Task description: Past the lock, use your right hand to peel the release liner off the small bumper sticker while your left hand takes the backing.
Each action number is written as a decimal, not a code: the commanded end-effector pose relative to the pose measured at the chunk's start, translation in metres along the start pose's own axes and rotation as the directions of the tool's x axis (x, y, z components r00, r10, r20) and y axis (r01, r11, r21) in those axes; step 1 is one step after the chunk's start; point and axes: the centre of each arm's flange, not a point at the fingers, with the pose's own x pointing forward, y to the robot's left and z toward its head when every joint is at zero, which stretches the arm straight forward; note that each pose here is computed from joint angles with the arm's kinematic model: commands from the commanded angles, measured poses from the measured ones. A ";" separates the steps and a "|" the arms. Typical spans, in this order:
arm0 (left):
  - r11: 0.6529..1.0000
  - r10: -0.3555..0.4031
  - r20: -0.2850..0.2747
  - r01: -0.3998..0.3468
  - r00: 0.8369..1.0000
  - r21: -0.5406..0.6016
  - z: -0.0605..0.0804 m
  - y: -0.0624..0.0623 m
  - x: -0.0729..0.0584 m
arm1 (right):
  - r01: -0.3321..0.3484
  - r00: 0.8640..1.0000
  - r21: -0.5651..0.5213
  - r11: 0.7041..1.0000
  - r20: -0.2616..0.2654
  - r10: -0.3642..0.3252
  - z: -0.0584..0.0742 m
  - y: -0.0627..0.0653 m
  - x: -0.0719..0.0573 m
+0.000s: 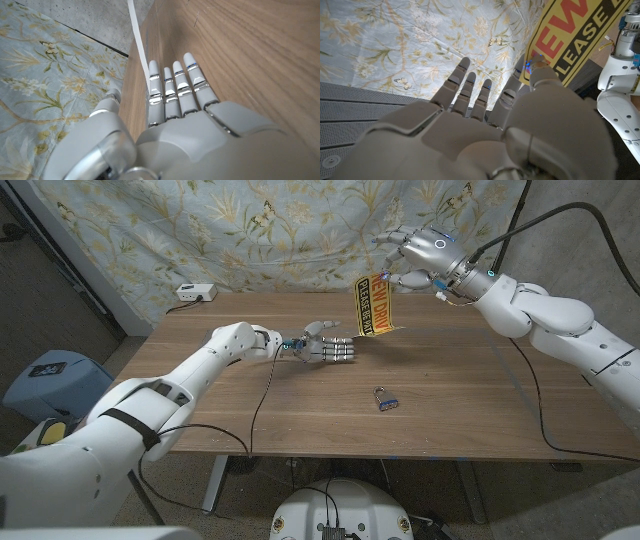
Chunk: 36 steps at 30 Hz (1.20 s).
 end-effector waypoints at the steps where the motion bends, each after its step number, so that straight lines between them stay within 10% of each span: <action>1: 1.000 -0.030 -0.017 0.030 0.999 0.008 0.003 -0.011 0.029 | 0.016 1.000 -0.007 1.000 0.000 -0.016 0.000 -0.007 -0.007; 17: 1.000 0.016 -0.060 -0.017 0.998 -0.011 -0.016 -0.031 0.054 | 0.074 0.997 -0.009 0.997 0.032 -0.073 0.013 -0.021 -0.003; 36: 0.992 0.127 0.074 -0.128 0.989 0.017 -0.003 -0.042 0.026 | 0.078 0.997 -0.008 0.997 0.022 -0.078 0.014 -0.030 -0.014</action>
